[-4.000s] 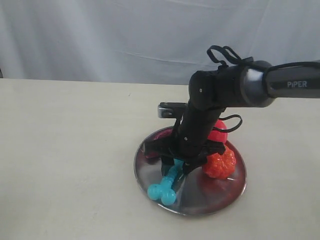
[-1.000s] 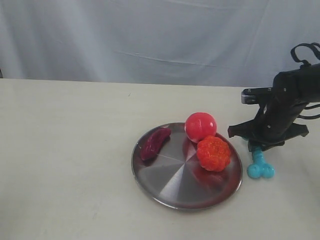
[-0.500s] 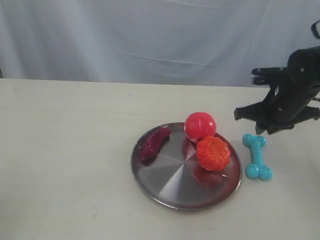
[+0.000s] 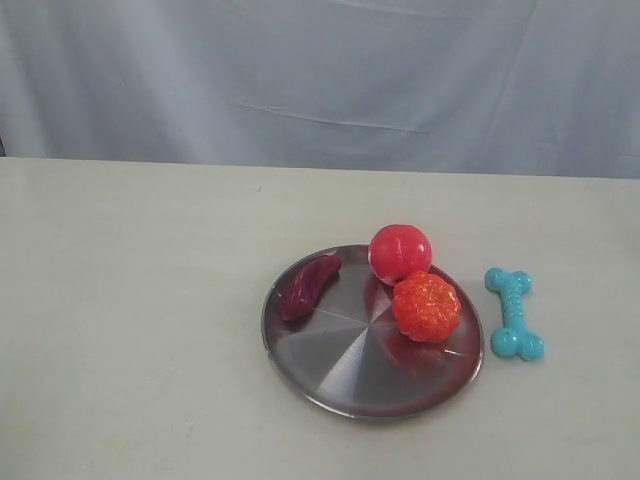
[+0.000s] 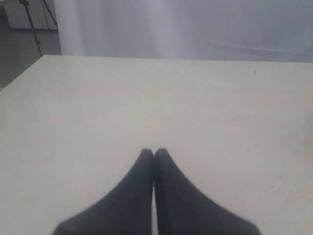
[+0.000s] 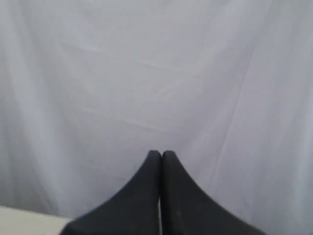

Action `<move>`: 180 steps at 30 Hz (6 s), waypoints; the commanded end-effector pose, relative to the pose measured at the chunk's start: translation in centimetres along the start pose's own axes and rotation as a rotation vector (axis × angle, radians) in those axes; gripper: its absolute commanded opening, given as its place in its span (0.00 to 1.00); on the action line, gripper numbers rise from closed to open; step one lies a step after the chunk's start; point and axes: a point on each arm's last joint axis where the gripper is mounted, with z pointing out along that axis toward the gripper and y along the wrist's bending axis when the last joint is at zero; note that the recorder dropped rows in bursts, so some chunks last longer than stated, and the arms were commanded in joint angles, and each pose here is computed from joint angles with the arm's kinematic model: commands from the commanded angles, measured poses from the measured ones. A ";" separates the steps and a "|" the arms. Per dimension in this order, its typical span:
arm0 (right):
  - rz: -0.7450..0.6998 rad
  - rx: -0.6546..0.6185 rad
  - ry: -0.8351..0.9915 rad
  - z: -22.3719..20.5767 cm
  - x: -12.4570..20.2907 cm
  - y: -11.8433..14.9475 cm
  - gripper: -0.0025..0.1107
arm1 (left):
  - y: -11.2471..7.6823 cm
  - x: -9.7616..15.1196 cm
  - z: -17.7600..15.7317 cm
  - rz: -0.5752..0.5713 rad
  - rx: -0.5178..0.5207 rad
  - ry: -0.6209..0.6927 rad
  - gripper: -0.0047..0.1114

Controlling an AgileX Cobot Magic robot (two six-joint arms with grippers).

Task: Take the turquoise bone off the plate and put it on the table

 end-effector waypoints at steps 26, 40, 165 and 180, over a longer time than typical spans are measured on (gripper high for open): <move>0.086 0.056 -0.337 -19.0 -0.8 -3.2 0.02 | 0.0 0.0 0.0 -0.004 0.008 -0.004 0.04; 0.097 0.097 -0.473 -24.3 0.3 -3.7 0.02 | 0.0 0.0 0.0 -0.004 0.008 -0.004 0.04; 0.068 -0.058 0.288 -8.9 31.3 0.9 0.02 | 0.0 0.0 0.0 -0.004 0.008 -0.004 0.04; 0.068 -0.058 0.288 -8.9 31.3 0.9 0.02 | 0.0 0.0 0.0 -0.004 0.008 -0.004 0.04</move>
